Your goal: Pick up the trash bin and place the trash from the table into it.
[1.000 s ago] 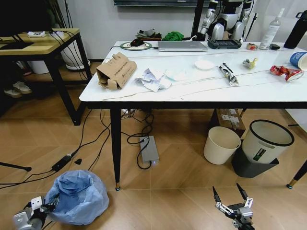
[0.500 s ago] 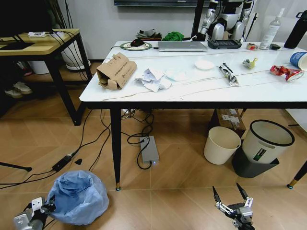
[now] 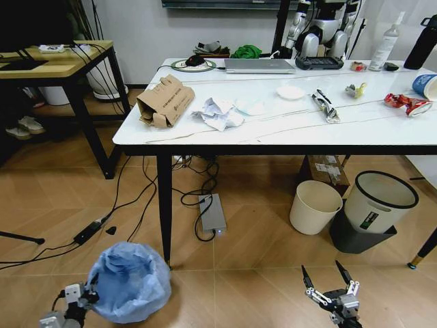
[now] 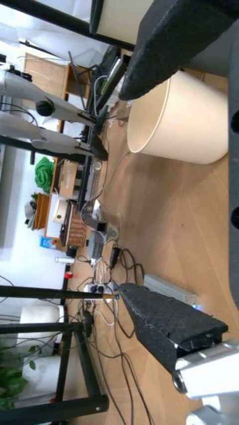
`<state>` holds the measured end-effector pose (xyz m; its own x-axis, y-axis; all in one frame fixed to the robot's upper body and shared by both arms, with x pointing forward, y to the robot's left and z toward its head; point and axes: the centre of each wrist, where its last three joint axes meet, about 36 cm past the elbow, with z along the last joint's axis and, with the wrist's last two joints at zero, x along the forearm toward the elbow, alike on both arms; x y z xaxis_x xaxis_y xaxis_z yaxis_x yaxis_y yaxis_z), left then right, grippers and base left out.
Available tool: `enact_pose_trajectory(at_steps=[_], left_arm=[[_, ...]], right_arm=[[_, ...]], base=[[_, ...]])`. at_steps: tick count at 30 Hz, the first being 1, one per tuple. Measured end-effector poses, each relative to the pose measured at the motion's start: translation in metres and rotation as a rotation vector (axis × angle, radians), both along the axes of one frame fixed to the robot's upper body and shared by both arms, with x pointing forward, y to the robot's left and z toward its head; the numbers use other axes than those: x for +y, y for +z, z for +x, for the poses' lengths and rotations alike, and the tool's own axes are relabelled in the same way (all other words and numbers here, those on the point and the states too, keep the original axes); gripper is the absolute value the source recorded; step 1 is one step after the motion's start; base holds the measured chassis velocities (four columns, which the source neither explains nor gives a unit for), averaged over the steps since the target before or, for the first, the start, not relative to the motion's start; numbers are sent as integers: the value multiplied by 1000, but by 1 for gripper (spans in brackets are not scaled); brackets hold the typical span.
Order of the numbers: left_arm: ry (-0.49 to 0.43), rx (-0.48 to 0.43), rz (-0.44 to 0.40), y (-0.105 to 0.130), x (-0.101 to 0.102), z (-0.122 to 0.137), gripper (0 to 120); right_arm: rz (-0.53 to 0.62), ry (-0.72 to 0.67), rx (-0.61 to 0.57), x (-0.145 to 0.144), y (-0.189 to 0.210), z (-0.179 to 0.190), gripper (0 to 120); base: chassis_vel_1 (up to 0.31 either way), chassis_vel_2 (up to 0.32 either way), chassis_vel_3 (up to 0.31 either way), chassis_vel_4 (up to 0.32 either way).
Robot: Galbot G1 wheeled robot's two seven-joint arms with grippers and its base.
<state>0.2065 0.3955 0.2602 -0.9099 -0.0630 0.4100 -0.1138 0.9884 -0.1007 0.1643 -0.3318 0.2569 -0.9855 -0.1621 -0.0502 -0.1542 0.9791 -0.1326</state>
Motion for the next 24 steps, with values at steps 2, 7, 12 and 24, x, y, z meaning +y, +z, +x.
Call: enact_pose_trajectory(at_steps=[2, 7, 12, 24], left_arm=[[-33, 4, -41, 13, -18, -10, 0], [-87, -5, -118, 43, -52, -31, 0], [-139, -10, -137, 72, -80, -50, 0], [-143, -72, -144, 94, -98, -49, 0]], right_arm=[[-1, 0, 0, 0, 0, 0, 100], [-2, -1, 0, -1, 1, -1, 100], [0, -5, 3, -2, 1, -1, 100], [8, -13, 4, -2, 3, -1, 100]], base=[[0, 0, 0, 0], [0, 0, 0, 0], [0, 0, 0, 0], [0, 0, 0, 0]])
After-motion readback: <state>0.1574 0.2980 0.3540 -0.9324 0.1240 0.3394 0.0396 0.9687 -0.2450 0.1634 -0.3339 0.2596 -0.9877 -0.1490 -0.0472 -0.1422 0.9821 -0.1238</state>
